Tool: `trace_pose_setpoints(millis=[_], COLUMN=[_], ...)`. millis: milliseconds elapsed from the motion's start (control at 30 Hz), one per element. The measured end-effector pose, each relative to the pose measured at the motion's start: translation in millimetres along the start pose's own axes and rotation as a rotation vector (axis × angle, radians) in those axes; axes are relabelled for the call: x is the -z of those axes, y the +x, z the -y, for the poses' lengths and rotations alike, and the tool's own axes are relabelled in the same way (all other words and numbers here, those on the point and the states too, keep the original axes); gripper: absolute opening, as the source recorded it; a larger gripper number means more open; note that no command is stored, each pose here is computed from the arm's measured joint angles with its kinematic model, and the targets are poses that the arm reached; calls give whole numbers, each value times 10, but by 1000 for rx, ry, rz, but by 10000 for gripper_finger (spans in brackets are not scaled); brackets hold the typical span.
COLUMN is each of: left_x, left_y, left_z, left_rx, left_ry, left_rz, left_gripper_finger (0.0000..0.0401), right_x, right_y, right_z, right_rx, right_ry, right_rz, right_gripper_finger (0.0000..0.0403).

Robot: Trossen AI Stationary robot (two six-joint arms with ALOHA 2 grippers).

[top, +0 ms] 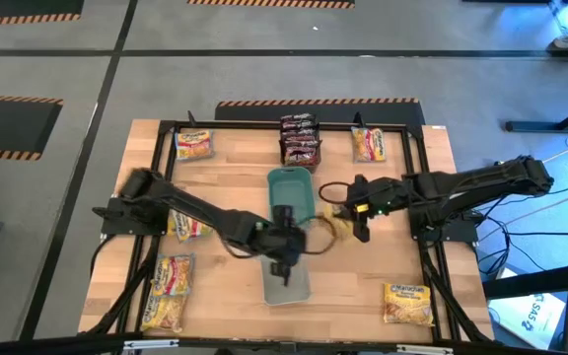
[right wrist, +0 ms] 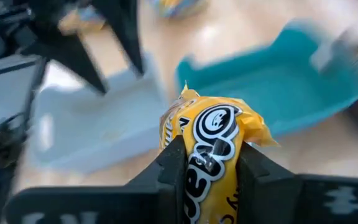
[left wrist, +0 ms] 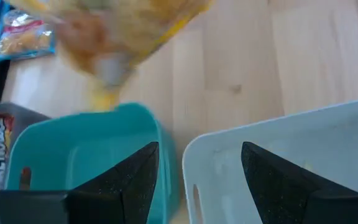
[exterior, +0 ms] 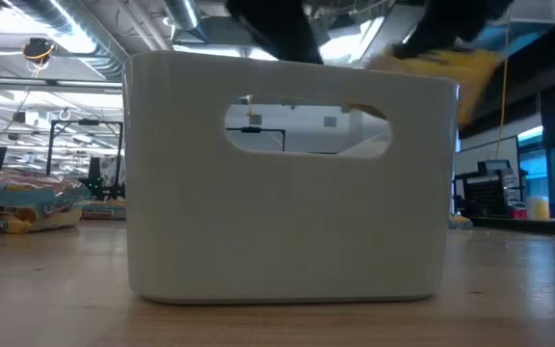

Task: Sort Maruchan noodles
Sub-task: Put the yellow noodle pack into the green bin

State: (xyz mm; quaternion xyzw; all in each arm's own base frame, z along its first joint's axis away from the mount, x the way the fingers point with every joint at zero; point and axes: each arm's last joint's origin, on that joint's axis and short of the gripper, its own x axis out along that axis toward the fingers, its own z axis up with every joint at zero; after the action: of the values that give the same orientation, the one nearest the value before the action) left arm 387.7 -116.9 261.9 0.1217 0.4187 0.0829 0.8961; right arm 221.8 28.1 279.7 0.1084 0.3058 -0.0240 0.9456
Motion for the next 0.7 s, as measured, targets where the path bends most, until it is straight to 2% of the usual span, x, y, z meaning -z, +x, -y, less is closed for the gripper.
trace_pose_setpoints(millis=[100,233,333,433,500,700], left_x=[312,722,1017,1238,1419,1662], left_y=[-115,-247,-263,-278,-299,-261], left_z=[-102,-217,-321,-422,-474,-633], left_rx=[10,159,176,150,138,90], left_ry=[-59,-126,-173,-215,-216,-241], left_rz=[56,186,267,333,320,334], left_gripper_finger=[225,225,225,225,225,225], right_x=[-137,-318,-489,-656,-812,-1127], right_y=[-1,87,202,372,478,804], right_z=[-6,-4,56,192,270,559], right_rx=[92,175,212,276,283,274], right_ry=[-108,-250,-318,-360,-393,-437], right_rz=[107,197,184,123,93,-121], right_gripper_finger=[68,70,70,70,71,71])
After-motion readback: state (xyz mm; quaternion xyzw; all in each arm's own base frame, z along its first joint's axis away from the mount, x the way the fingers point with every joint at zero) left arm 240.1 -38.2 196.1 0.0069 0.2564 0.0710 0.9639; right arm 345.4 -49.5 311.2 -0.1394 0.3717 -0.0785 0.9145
